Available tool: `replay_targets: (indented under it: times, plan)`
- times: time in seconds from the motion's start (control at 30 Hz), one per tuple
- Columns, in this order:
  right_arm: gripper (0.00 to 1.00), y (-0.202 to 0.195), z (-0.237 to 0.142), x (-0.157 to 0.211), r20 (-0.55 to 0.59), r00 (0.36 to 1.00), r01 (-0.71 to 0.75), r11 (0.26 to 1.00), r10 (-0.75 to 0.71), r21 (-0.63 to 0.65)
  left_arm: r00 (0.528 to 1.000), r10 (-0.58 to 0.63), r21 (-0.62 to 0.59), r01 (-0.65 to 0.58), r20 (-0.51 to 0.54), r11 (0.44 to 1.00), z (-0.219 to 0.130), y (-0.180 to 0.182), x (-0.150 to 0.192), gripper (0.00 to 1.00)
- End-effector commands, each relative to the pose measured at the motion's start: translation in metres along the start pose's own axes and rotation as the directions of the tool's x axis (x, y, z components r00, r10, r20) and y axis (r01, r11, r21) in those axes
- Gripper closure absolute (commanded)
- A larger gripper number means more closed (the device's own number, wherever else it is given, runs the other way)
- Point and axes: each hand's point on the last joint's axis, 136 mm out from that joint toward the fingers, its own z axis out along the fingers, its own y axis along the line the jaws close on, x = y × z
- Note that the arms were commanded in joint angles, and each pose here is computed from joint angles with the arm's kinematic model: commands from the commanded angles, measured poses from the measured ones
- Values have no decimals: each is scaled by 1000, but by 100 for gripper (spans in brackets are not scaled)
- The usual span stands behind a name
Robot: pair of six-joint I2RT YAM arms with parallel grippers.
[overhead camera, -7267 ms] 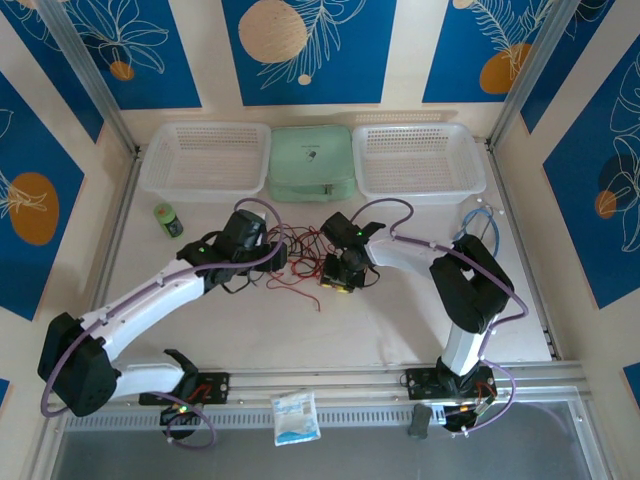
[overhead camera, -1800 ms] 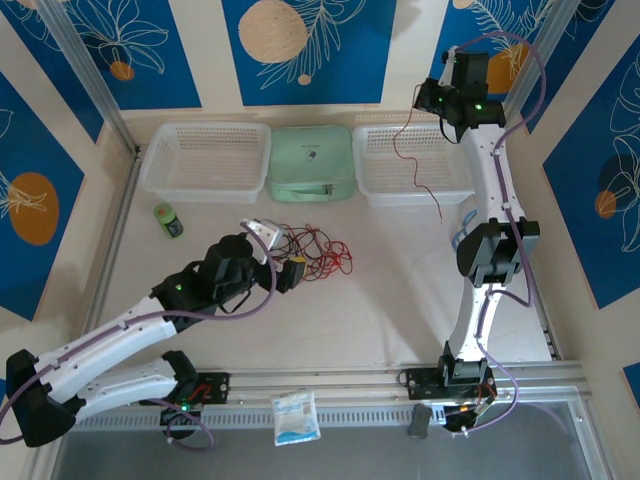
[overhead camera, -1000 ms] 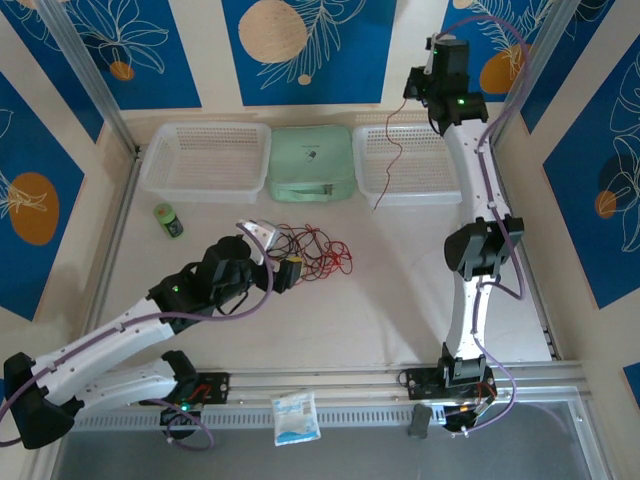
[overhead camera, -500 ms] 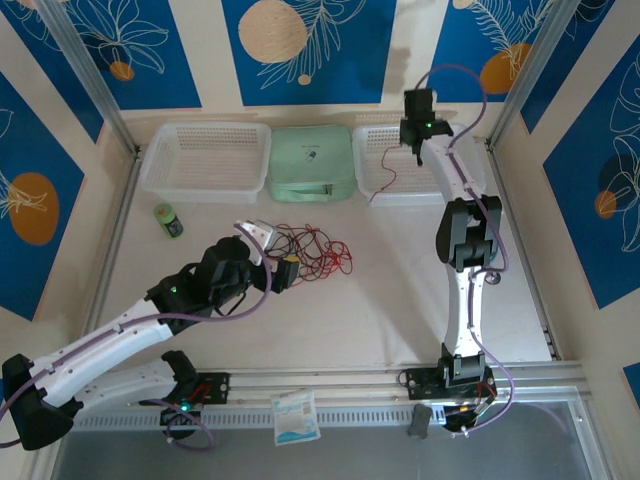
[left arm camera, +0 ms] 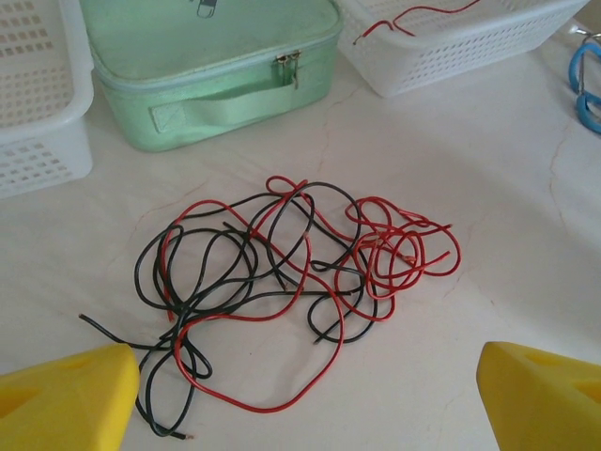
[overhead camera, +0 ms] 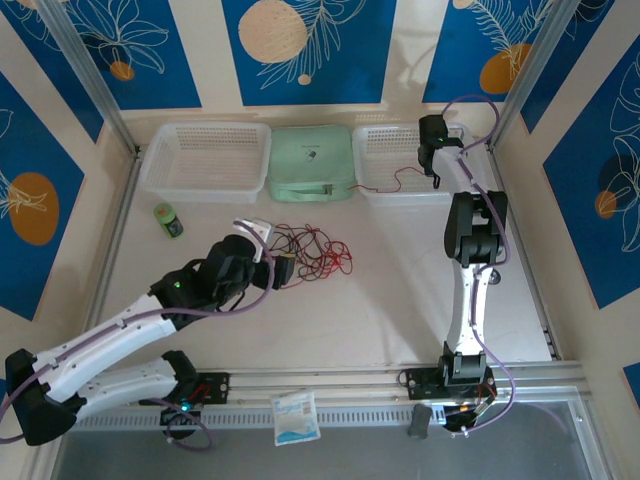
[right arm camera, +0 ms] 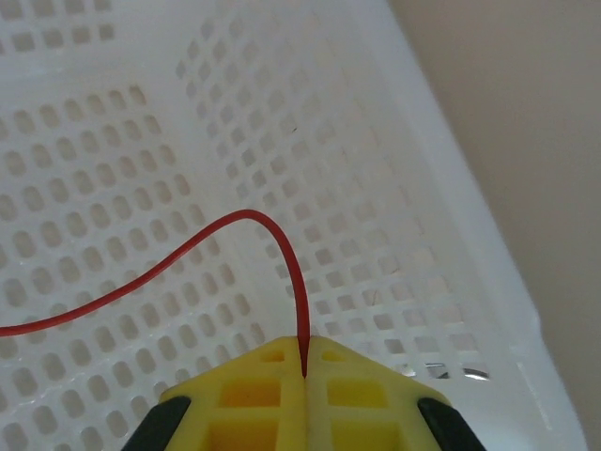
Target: Untangle the cables
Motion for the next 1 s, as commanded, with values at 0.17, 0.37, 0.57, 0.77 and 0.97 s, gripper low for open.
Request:
replay_targets:
  times: [0.17,0.37,0.57,0.77,0.97]
  plan:
    - [33,29,-40,-4,-45,999,-13,970,3,-242,999,-13,-27,12,-50,1000,4,-3,-3,4]
    - [4,30,-128,-14,76,997,43,916,-14,-398,997,-38,-61,34,-67,998,4,2,-4,4]
    - [3,62,-210,46,201,971,220,809,-129,-545,995,-78,-97,72,-63,993,-4,10,-8,4]
    - [2,115,-250,100,381,865,495,673,-325,-550,992,-113,-111,106,-62,988,-13,17,-14,5]
    - [2,148,-230,93,408,818,563,709,-406,-424,988,-145,-103,139,-49,985,-16,19,-13,5]
